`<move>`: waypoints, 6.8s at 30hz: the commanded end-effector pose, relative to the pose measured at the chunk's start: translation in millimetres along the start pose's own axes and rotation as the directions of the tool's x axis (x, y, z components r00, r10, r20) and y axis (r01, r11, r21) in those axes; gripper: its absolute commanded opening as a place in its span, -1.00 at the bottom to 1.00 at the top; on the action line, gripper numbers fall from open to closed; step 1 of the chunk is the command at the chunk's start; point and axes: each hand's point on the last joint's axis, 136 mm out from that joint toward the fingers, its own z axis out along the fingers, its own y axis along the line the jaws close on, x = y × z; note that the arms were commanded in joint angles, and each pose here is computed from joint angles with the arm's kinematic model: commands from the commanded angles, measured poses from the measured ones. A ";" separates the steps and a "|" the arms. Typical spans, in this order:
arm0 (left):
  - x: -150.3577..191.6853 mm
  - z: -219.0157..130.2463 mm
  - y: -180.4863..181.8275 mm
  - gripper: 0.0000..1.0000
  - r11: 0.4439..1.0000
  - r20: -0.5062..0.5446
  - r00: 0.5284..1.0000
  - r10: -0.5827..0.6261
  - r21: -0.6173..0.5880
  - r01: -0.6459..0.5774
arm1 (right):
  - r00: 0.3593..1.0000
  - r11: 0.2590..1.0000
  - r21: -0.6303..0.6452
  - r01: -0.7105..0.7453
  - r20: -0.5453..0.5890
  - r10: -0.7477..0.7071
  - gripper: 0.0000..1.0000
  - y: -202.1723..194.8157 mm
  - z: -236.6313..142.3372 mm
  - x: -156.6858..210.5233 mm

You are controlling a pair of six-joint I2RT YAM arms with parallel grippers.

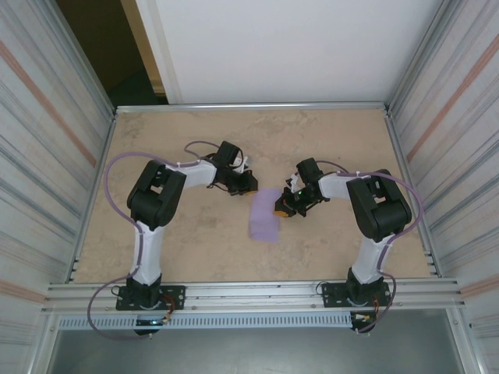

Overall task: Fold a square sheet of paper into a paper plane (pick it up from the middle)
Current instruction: First fold the square sheet of paper in half at the center of the table.

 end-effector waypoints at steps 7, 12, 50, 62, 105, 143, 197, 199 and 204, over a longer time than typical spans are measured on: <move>-30.1 -15.8 29.3 -0.77 0.993 0.060 0.997 -0.051 -0.106 0.057 | 0.977 0.825 0.534 -0.183 0.008 0.211 -1.00 -154.0 17.8 43.0; -19.9 -38.4 -16.6 -0.77 1.000 0.078 0.997 -0.013 0.006 0.012 | 0.979 0.830 0.528 -0.178 0.011 0.203 -1.00 -150.8 16.1 43.1; 60.9 -17.4 -38.8 -0.77 1.000 -0.089 0.996 -0.010 0.022 0.012 | 0.979 0.823 0.543 -0.169 -0.001 0.202 -1.00 -152.8 22.3 45.8; 80.7 5.7 36.7 -0.78 0.987 -0.162 0.977 -0.135 -0.106 0.119 | 0.976 0.801 0.573 -0.176 -0.004 0.218 -1.00 -160.6 22.0 48.2; 148.5 -56.8 -3.4 -0.77 0.999 -0.114 0.992 -0.049 -0.001 0.049 | 0.981 0.761 0.630 -0.156 0.007 0.196 -1.00 -162.7 19.4 45.2; 159.0 -27.8 -32.3 -0.79 0.997 -0.144 0.987 0.070 0.049 -0.064 | 0.977 0.757 0.630 -0.175 0.013 0.214 -1.00 -171.3 26.2 50.2; 58.8 -10.4 17.1 -0.33 0.961 0.076 0.964 -0.255 -0.091 0.261 | 0.941 0.996 0.023 -0.082 0.331 0.070 -0.03 21.9 -53.6 30.1; 63.3 -9.4 24.5 -0.32 0.949 0.073 0.955 -0.287 -0.117 0.294 | 0.949 0.995 0.033 -0.091 0.307 0.076 -0.06 21.1 -46.5 36.1; 69.7 -6.1 30.3 -0.31 0.926 0.050 0.937 -0.345 -0.142 0.349 | 0.959 0.992 0.052 -0.112 0.266 0.095 -0.10 20.0 -31.0 49.2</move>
